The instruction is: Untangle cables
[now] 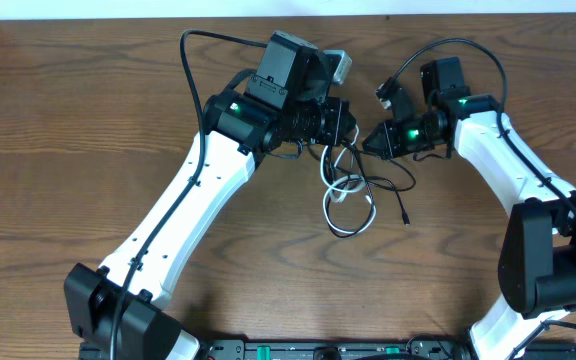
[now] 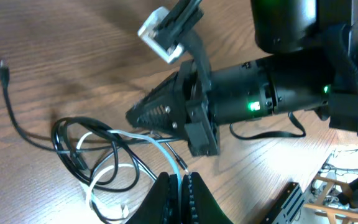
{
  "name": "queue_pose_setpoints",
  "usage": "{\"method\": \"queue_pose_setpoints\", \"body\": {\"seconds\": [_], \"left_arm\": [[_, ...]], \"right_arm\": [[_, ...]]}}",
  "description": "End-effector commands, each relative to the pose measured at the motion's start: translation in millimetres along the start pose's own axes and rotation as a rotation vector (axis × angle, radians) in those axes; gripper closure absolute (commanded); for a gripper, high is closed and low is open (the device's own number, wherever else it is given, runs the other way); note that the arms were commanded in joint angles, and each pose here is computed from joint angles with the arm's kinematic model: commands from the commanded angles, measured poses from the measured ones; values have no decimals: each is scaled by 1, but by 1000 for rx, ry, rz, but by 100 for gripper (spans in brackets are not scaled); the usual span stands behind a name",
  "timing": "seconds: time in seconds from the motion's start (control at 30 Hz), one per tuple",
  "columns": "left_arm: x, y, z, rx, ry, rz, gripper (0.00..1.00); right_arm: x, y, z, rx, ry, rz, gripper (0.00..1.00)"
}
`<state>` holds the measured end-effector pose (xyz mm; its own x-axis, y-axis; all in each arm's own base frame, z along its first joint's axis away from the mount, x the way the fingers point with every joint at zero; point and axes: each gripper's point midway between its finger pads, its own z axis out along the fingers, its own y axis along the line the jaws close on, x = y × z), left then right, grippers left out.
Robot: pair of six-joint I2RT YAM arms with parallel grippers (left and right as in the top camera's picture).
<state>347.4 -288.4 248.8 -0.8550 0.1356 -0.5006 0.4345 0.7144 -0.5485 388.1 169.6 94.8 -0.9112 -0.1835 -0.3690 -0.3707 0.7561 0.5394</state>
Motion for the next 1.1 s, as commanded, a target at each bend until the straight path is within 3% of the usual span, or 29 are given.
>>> {"method": "queue_pose_setpoints", "body": {"seconds": [0.0, 0.3, 0.33, 0.43, 0.47, 0.6, 0.97, 1.07], "left_arm": [[-3, 3, -7, -8, -12, 9, 93], [-13, 36, -22, -59, -39, -72, 93], [-15, 36, -24, -46, -44, -73, 93], [-22, 31, -29, 2, -64, -63, 92], [-23, 29, -30, 14, -69, -53, 92], [-27, 24, -34, 24, -88, -26, 93], [-45, -3, -70, 63, -214, 56, 92], [-47, -9, -81, 67, -241, 69, 93]], "right_arm": [[-8, -11, -14, 50, -46, 66, 99], [-23, 16, -58, 30, -149, 33, 98], [-22, 20, -57, 16, -141, 30, 94], [-15, 32, -49, -23, -107, -36, 55], [-13, 35, -47, -32, -96, -66, 48], [-9, 39, -41, -38, -76, -104, 39], [10, 49, 0, -108, 30, -181, 41], [14, 44, 15, -86, 59, -185, 48]]}}
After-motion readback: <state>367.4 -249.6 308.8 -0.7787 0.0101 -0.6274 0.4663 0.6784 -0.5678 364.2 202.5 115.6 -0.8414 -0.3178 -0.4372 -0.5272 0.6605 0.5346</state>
